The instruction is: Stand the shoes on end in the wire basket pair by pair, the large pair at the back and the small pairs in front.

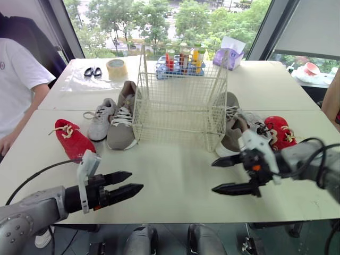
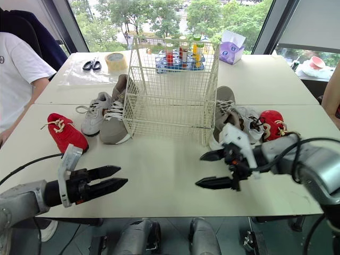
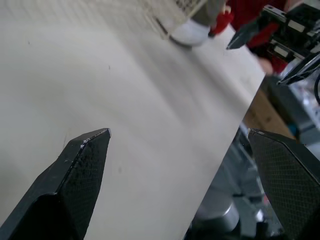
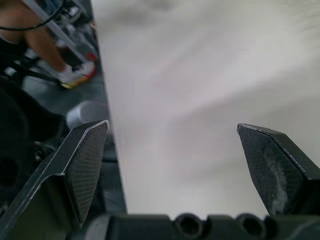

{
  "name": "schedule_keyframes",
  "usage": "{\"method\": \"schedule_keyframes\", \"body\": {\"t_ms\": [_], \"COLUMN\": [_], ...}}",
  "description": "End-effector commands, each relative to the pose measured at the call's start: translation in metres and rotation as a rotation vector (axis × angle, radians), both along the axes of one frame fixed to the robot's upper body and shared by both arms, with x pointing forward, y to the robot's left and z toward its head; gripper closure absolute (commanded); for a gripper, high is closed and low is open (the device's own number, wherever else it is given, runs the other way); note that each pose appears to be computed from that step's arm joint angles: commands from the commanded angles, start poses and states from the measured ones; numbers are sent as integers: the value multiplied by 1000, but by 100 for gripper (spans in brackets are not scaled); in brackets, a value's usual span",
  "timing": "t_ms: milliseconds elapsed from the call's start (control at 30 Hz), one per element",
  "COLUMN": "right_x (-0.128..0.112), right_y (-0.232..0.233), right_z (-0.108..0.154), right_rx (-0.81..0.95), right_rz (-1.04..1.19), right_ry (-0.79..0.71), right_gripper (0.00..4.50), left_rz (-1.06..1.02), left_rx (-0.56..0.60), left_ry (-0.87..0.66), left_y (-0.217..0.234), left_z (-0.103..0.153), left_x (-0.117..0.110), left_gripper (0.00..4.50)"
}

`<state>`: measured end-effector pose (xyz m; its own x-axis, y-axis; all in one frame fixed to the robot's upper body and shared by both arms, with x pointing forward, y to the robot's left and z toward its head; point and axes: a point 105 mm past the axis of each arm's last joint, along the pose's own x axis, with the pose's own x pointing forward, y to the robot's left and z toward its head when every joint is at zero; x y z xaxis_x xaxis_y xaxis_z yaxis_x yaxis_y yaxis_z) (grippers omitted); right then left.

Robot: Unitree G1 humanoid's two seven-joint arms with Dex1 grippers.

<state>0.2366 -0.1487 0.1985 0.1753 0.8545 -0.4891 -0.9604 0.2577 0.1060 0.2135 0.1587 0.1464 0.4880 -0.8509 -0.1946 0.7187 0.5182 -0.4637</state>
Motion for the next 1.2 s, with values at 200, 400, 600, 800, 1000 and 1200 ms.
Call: {"method": "schedule_keyframes", "body": {"t_ms": [200,400,600,800,1000,1200], "right_x": [47,70,102,106,108,118], "right_y": [9,23,23,22,22,17], "right_z": [76,51,19,16,16,34], "right_rx": [9,-192,-323,-400,-457,-533], "right_rz": [51,179,126,139,144,245], "right_ry": [-315,-311,-234,-233,-279,-578], "right_gripper": [3,3,3,228,441,441], "left_rz": [-176,-246,-210,-173,-130,-117], "left_rx": [161,231,201,180,159,166], "left_ry": [-273,-363,-397,-364,-352,-349], "left_y": [-3,-12,-20,-26,-23,-21], "left_z": [82,106,102,84,77,72], "left_x": [10,3,6,3,9,19], "left_gripper": [0,0,0,0,0,0]}}
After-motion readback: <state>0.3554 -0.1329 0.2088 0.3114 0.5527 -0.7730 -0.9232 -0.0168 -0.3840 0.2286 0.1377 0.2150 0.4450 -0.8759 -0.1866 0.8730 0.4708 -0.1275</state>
